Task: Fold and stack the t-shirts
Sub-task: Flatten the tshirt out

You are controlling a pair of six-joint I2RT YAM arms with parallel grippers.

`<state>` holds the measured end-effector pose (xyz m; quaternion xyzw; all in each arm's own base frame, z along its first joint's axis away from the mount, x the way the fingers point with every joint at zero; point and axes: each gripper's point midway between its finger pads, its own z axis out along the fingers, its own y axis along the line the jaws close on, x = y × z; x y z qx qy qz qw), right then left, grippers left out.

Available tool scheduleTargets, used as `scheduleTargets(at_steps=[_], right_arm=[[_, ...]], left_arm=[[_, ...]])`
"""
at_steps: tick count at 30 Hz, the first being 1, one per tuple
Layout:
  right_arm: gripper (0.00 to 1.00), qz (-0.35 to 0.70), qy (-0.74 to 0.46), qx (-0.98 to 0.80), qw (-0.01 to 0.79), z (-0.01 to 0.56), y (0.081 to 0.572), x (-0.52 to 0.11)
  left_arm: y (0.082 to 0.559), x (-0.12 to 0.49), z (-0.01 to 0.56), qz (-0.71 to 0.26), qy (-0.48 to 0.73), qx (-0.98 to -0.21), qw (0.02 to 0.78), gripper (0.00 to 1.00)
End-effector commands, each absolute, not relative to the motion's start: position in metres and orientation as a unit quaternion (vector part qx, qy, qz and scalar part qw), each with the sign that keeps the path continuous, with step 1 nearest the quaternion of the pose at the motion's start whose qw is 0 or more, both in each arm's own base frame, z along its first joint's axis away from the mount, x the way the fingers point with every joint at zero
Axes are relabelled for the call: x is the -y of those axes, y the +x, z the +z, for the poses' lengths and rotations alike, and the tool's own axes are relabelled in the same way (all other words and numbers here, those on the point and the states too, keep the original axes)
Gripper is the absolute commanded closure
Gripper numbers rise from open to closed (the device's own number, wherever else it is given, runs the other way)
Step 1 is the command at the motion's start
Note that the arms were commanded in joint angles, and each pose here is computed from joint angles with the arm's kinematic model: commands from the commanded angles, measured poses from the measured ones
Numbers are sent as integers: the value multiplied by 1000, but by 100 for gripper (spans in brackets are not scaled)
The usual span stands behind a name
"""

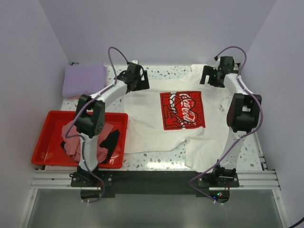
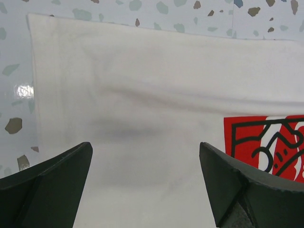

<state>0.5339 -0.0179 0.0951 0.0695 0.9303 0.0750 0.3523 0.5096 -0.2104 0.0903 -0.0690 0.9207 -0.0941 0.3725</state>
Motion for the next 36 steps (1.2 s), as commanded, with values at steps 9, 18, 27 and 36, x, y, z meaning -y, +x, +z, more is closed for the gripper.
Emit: scheduleTargets(at_steps=[9, 18, 27, 36], right_arm=[[1, 52, 37, -941, 331, 54, 578, 8], [1, 3, 46, -955, 293, 11, 588, 28], [1, 19, 74, -950, 304, 9, 613, 38], [1, 8, 62, -936, 346, 32, 630, 44]], left_arm=[[497, 198, 39, -34, -72, -939, 334, 0], [517, 188, 10, -15, -68, -948, 311, 0], [541, 199, 10, -35, -41, -945, 323, 0], [561, 193, 17, -23, -50, -940, 338, 0]])
